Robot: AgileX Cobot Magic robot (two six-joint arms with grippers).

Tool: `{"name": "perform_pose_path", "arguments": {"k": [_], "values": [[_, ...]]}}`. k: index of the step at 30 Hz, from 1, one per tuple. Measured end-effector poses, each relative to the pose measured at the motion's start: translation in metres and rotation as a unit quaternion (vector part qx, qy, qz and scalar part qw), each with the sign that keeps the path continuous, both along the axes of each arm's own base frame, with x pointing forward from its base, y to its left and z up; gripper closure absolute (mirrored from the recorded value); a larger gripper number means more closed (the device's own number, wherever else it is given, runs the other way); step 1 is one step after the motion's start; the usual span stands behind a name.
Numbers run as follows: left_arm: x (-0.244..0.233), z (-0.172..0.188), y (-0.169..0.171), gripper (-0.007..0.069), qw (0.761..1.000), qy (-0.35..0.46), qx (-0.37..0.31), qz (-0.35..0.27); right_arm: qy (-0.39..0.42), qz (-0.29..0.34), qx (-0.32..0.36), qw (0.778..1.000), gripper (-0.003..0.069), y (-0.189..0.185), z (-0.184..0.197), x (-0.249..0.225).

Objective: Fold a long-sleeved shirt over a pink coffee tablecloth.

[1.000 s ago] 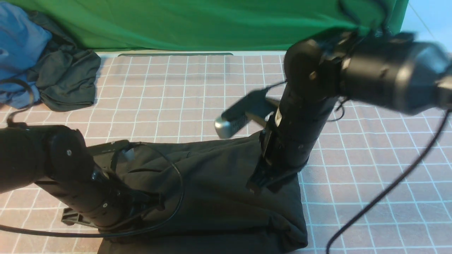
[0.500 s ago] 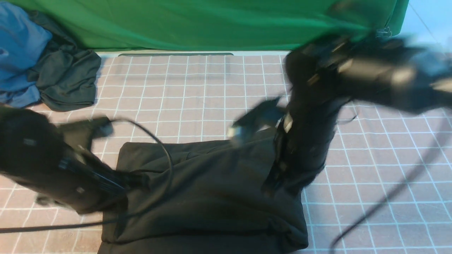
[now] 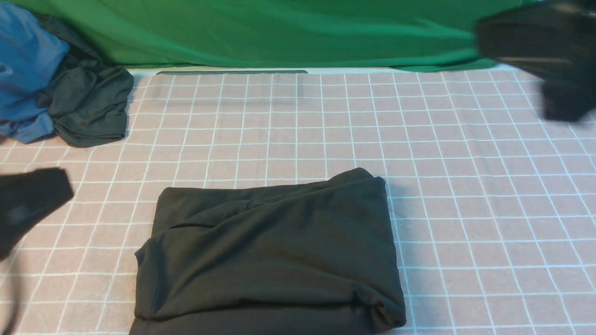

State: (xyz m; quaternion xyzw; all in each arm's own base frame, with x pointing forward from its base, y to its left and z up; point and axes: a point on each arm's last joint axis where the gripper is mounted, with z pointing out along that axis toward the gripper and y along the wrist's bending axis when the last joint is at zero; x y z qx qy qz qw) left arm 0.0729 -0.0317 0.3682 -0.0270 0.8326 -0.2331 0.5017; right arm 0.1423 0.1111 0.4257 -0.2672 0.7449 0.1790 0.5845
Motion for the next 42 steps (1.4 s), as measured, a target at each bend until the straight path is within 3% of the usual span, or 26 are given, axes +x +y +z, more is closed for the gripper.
{"name": "perform_pose_path", "arguments": {"k": [7, 20, 30, 42], "values": [[-0.044, 0.001, 0.008, 0.0611, 0.999, -0.022, -0.029, -0.013, -0.127, 0.014, 0.117, 0.985, 0.0615, -0.037, -0.039, -0.050], [-0.110, -0.012, 0.027, 0.0611, 0.996, -0.089, -0.026, -0.009, -0.254, 0.014, 0.192, 0.948, 0.0615, -0.096, -0.048, -0.122], [-0.114, -0.033, 0.035, 0.0611, 0.997, -0.066, -0.014, 0.030, -0.258, 0.007, 0.183, 0.949, 0.0615, -0.115, -0.059, -0.144], [-0.074, -0.048, 0.027, 0.0611, 0.981, -0.177, -0.063, 0.043, -0.241, 0.006, 0.186, 0.953, 0.0561, -0.115, -0.062, -0.143]]}}
